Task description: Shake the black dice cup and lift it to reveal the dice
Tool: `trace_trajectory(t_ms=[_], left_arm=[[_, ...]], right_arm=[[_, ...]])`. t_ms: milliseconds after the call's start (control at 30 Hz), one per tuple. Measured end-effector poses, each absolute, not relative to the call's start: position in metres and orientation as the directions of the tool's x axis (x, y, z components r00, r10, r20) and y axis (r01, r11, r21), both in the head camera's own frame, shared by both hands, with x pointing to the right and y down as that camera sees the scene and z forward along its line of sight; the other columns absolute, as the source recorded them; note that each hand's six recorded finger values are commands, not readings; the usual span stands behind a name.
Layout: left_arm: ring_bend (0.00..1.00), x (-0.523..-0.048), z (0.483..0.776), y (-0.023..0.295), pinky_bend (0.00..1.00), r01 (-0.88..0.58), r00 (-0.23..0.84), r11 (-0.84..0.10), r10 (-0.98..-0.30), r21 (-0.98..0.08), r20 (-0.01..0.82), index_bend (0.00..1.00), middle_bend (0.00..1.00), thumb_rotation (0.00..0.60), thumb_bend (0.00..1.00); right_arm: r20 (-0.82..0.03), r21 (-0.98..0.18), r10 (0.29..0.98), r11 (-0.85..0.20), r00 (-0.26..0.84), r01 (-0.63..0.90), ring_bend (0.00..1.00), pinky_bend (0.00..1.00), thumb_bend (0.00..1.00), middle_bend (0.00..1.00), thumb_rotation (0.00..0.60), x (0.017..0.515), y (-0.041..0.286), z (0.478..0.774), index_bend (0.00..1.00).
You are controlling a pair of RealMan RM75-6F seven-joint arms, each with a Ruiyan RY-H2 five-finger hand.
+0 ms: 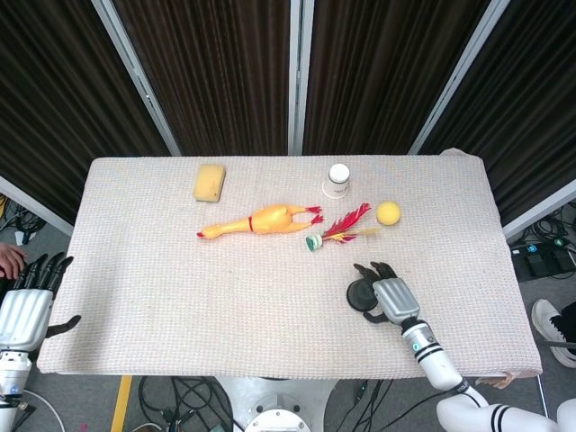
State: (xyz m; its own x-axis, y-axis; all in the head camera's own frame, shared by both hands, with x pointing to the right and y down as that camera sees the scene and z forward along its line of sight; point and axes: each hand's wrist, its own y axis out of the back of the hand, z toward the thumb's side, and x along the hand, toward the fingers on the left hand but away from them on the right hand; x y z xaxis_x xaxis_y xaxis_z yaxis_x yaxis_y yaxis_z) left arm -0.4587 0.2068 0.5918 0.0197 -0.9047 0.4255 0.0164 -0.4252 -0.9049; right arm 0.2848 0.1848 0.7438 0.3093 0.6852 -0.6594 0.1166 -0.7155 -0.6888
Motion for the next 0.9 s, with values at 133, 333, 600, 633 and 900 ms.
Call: trace_trajectory(t_ms=[133, 333, 600, 633, 900], left_arm=[[0.00, -0.459, 0.592, 0.208, 0.11, 0.015, 0.022, -0.425, -0.905, -0.905, 0.425, 0.08, 0.06, 0.600, 0.12], [0.00, -0.459, 0.592, 0.208, 0.11, 0.014, 0.023, -0.425, -0.905, -0.905, 0.426, 0.08, 0.06, 0.600, 0.12], [0.00, -0.458, 0.593, 0.209, 0.11, 0.015, 0.027, -0.428, -0.903, -0.904, 0.428, 0.08, 0.06, 0.600, 0.12], [0.00, -0.458, 0.593, 0.209, 0.11, 0.015, 0.027, -0.428, -0.903, -0.903, 0.429, 0.08, 0.06, 0.600, 0.12], [0.00, -0.457, 0.594, 0.209, 0.11, 0.014, 0.029, -0.434, -0.900, -0.901, 0.435, 0.08, 0.06, 0.600, 0.12]], right_arm=[[-0.658, -0.690, 0.687, -0.714, 0.309, 0.117, 0.00, 0.00, 0.10, 0.21, 0.600, 0.284, 0.186, 0.744, 0.00], [-0.652, -0.698, 0.695, -0.706, 0.305, 0.119, 0.00, 0.00, 0.10, 0.28, 0.600, 0.285, 0.184, 0.743, 0.00], [-0.635, -0.713, 0.712, -0.690, 0.300, 0.127, 0.00, 0.00, 0.10, 0.34, 0.600, 0.287, 0.182, 0.741, 0.00], [-0.634, -0.714, 0.713, -0.688, 0.299, 0.128, 0.00, 0.00, 0.11, 0.34, 0.600, 0.287, 0.181, 0.740, 0.00], [-0.578, -0.754, 0.755, -0.639, 0.309, 0.153, 0.00, 0.00, 0.12, 0.38, 0.600, 0.287, 0.172, 0.726, 0.03]])
